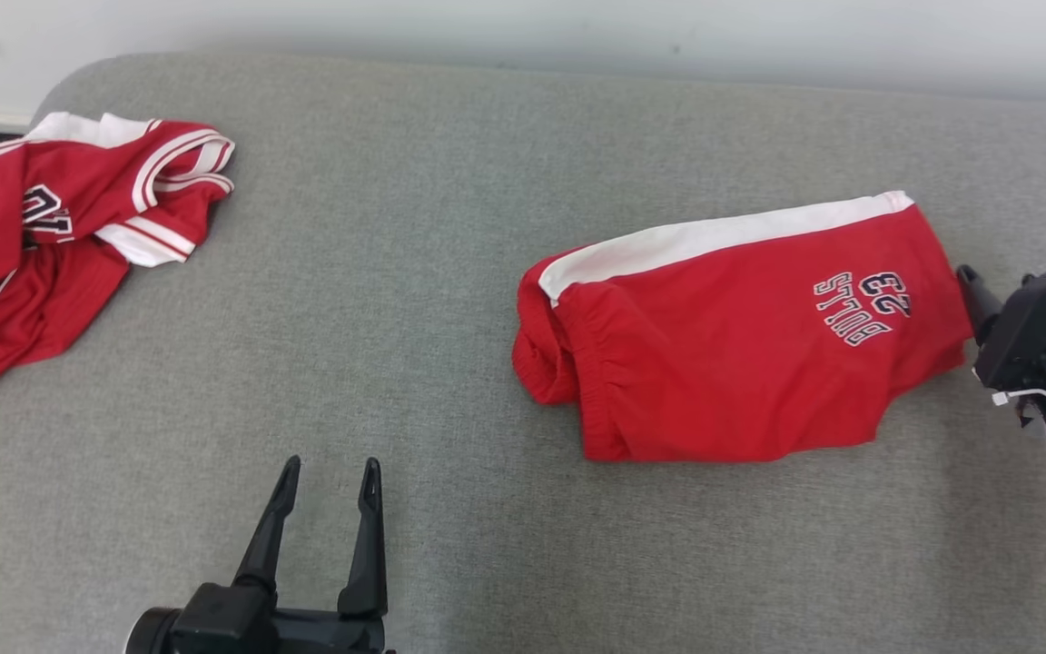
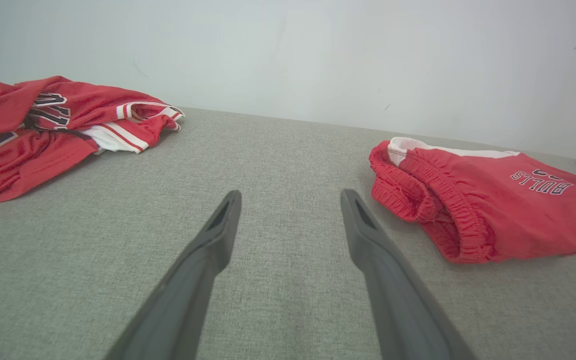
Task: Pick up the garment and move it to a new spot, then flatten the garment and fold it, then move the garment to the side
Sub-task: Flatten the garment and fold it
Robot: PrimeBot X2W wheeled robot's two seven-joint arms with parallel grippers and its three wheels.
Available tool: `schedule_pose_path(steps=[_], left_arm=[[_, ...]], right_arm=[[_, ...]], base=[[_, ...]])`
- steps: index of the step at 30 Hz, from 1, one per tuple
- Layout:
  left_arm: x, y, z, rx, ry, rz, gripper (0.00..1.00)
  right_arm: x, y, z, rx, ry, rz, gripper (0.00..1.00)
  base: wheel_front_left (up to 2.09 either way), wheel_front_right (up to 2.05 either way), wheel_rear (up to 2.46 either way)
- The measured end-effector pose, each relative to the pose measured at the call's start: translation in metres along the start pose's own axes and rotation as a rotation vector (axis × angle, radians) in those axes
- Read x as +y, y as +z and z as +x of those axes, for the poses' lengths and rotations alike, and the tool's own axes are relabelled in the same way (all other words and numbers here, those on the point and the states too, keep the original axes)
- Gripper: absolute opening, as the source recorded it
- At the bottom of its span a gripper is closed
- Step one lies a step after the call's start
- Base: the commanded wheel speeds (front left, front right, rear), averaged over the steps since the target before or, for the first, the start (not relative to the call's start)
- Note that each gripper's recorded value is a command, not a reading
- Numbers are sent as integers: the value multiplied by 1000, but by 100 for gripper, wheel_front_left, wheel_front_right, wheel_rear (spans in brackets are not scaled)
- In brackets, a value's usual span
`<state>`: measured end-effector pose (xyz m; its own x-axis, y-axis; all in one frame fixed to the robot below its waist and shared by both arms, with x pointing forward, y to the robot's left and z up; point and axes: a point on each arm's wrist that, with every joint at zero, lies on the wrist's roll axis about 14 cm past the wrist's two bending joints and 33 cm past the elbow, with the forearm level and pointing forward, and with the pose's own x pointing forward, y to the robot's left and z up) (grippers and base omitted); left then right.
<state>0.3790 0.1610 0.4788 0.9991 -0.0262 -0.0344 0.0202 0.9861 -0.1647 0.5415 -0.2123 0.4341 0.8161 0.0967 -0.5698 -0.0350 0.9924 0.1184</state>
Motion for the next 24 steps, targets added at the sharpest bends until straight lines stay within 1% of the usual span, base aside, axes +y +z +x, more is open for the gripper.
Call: schedule_pose_path(steps=[5,13,23,24], left_arm=[[11,-4,-2,4,31,6,100],[25,-12,-3,20,74,13,100],[36,-21,-7,44,104,4,100],[37,-21,-8,44,107,3,100]], right_arm=[[-2,-8,13,39,-16,23,100],[13,-30,33,124,1,22,100],[28,-47,41,237,19,22,100],[31,-48,41,246,25,15,83]], base=[[0,0,0],[0,0,0],[0,0,0],[0,0,0]])
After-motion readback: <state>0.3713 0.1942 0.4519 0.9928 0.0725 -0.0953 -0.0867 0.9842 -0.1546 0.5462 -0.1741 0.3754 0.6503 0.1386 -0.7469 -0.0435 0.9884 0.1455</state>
